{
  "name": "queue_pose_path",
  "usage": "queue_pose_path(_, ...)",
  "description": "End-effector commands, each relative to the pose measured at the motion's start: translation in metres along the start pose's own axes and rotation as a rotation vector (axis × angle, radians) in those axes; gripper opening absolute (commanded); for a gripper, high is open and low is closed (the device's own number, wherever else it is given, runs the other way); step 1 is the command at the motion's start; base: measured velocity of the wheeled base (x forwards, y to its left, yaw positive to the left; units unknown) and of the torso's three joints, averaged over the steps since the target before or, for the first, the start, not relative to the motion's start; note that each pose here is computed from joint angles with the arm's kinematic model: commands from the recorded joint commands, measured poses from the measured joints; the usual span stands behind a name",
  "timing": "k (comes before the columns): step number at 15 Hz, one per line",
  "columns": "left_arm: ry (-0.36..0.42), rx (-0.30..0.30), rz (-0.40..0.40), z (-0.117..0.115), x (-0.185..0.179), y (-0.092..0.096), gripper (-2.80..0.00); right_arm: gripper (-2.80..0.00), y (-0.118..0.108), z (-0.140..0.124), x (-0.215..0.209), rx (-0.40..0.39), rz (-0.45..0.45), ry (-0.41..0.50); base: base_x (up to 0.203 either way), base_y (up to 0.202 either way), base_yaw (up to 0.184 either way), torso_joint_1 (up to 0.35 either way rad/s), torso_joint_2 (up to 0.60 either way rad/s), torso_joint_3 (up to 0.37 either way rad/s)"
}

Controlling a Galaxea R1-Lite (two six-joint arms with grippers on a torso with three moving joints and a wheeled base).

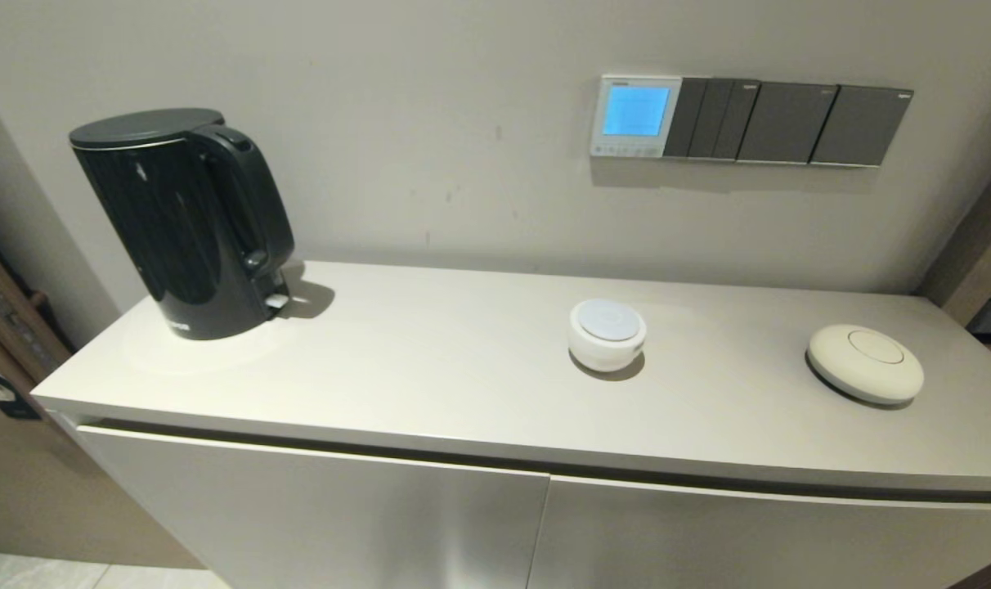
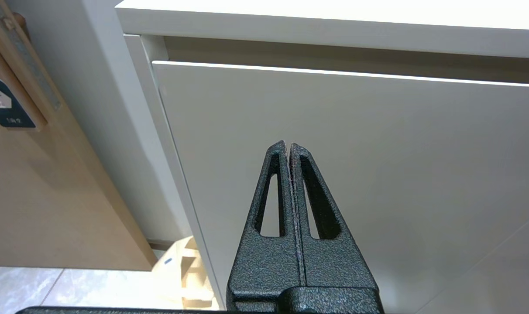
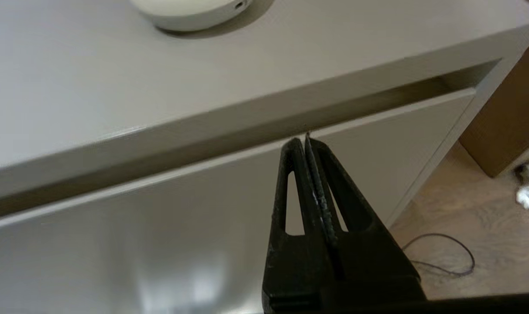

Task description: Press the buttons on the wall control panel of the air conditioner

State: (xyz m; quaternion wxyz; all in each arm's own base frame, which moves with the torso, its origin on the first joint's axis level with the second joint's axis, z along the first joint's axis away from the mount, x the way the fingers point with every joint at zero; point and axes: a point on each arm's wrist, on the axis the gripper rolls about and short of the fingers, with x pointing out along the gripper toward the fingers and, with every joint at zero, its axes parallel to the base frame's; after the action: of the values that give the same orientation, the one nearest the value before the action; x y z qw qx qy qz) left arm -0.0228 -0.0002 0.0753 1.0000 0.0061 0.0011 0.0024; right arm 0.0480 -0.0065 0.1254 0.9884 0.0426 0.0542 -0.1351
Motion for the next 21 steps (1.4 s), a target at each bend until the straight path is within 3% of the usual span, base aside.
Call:
queue_pose_path(1, 0.001, 0.000, 0.001, 0.000, 0.000, 0.000, -2.80, -2.80, -0.007, -0.011, -0.025, 0.016, 0.029, -0.071, 0.000, 0.000, 0.000, 0.000, 0.00, 0.000)
queue_pose_path(8, 0.001, 0.000, 0.001, 0.000, 0.000, 0.000, -2.80, -2.80, -0.013, -0.050, -0.053, -0.004, 0.253, 0.017, 0.000, 0.000, 0.000, 0.000, 0.00, 0.000)
queue_pose_path(12, -0.001, 0.000, 0.001, 0.000, 0.000, 0.000, -2.80, -2.80, -0.017, -0.054, -0.064, -0.022, 0.276, -0.123, 0.000, 0.000, 0.000, 0.000, 0.00, 0.000)
queue_pose_path(21, 0.000, 0.000, 0.001, 0.000, 0.000, 0.000, -2.80, -2.80, -0.017, -0.056, -0.063, 0.019, 0.274, -0.099, 0.000, 0.000, 0.000, 0.000, 0.00, 0.000)
